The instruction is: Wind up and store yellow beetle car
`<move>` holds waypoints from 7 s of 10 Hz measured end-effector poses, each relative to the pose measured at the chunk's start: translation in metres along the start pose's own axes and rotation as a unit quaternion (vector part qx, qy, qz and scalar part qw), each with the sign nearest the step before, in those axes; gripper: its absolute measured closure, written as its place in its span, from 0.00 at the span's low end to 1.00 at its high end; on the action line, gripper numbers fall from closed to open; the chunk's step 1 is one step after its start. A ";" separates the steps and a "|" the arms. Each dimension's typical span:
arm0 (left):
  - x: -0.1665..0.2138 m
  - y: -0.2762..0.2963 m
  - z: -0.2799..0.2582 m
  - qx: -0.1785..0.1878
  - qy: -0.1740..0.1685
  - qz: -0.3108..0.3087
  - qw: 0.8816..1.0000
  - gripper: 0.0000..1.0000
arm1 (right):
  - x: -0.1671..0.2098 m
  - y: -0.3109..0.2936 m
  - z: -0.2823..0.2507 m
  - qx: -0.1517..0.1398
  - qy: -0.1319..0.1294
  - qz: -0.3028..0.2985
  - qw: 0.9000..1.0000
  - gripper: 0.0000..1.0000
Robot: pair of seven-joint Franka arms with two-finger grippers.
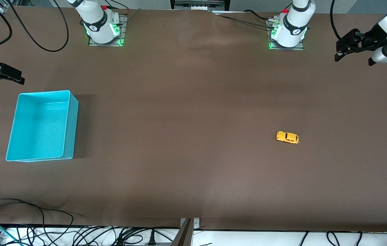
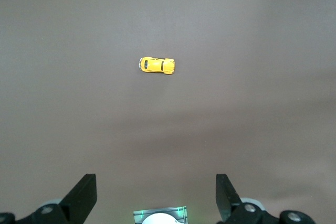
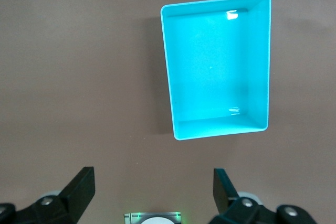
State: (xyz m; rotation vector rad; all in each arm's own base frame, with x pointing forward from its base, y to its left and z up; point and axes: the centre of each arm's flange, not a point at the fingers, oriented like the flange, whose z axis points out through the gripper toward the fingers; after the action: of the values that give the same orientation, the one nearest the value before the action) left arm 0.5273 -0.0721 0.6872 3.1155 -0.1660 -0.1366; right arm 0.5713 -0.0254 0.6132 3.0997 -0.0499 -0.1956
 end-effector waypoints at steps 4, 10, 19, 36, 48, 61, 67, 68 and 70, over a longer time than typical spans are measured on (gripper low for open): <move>0.000 0.000 -0.001 0.000 0.001 0.000 1.000 0.00 | 0.000 0.000 0.000 0.000 -0.001 0.000 1.000 0.00; 0.000 -0.001 -0.001 0.000 0.001 -0.001 1.000 0.00 | 0.000 0.001 0.000 0.000 -0.001 0.001 1.000 0.00; 0.000 -0.002 -0.001 0.000 0.001 -0.002 1.000 0.00 | 0.000 0.001 0.001 0.000 -0.001 0.001 1.000 0.00; 0.000 -0.005 0.000 0.000 0.000 0.005 1.000 0.00 | 0.001 0.002 0.002 0.000 -0.002 0.002 1.000 0.00; 0.076 -0.043 0.200 0.037 0.066 0.498 0.864 0.00 | 0.008 0.002 0.012 0.000 -0.012 0.004 1.000 0.00; 0.126 -0.038 0.461 -0.006 0.026 0.659 0.752 0.00 | 0.016 -0.003 0.019 0.000 -0.008 0.000 1.000 0.00; 0.115 -0.034 0.489 -0.016 0.006 0.683 0.730 0.01 | 0.016 -0.002 0.019 0.000 -0.007 0.001 1.000 0.00; 0.116 -0.034 0.488 -0.015 0.007 0.684 0.730 0.02 | 0.016 -0.002 0.019 0.000 -0.008 0.001 1.000 0.00; 0.118 -0.034 0.488 -0.007 0.015 0.684 0.730 0.11 | 0.017 -0.002 0.020 0.000 -0.008 0.001 1.000 0.00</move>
State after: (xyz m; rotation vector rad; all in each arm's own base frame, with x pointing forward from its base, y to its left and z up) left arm 0.6048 -0.0576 0.1903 2.1151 -2.2018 -0.0326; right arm 0.5854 -0.0245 0.5914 3.0978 -0.0520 -0.2200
